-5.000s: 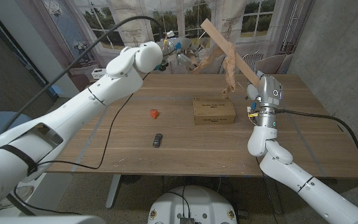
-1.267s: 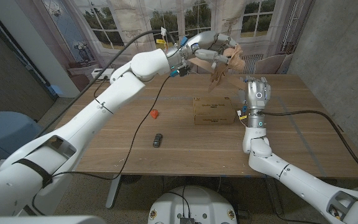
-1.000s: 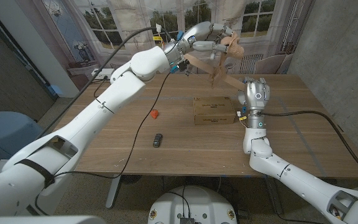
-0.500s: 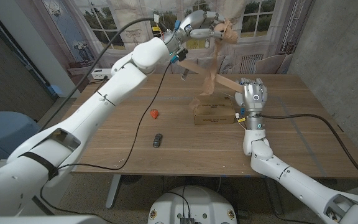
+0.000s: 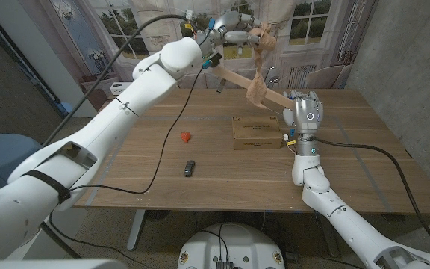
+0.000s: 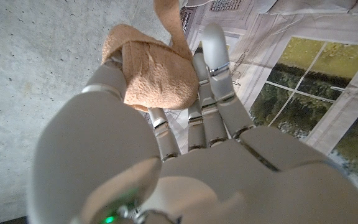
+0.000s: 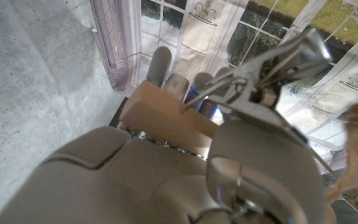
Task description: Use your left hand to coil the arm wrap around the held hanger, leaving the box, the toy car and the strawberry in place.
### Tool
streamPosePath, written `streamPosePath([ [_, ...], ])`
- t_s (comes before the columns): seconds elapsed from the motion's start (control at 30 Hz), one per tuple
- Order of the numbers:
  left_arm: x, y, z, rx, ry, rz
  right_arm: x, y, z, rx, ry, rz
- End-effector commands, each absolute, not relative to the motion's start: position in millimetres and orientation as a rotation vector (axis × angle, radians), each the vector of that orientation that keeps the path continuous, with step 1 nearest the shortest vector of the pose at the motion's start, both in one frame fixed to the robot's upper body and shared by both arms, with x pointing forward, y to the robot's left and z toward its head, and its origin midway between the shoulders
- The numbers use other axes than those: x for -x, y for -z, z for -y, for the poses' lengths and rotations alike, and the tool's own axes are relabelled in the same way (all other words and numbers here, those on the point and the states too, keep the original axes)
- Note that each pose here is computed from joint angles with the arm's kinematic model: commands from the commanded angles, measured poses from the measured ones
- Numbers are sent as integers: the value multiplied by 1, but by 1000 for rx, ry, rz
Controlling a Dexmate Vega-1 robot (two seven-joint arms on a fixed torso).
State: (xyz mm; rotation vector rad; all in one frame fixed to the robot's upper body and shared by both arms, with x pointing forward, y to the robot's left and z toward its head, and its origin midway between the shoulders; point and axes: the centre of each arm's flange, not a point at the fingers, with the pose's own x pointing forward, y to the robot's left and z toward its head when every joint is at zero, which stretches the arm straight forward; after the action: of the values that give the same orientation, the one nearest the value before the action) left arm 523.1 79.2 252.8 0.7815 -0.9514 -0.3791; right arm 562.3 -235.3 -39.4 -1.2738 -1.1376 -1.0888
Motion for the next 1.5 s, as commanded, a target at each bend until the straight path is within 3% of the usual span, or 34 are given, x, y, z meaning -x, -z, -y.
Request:
streamPosePath([
  [0.03,-538,-255,-92,-770,391,878,-561,40,236,1271,1096,1150],
  [0.9,-557,-277,-147,-915,591,602,-574,34,242,1282,1114,1090],
  [1.5,-575,-270,-179,-953,688,476,-578,30,257,1209,1158,1022],
])
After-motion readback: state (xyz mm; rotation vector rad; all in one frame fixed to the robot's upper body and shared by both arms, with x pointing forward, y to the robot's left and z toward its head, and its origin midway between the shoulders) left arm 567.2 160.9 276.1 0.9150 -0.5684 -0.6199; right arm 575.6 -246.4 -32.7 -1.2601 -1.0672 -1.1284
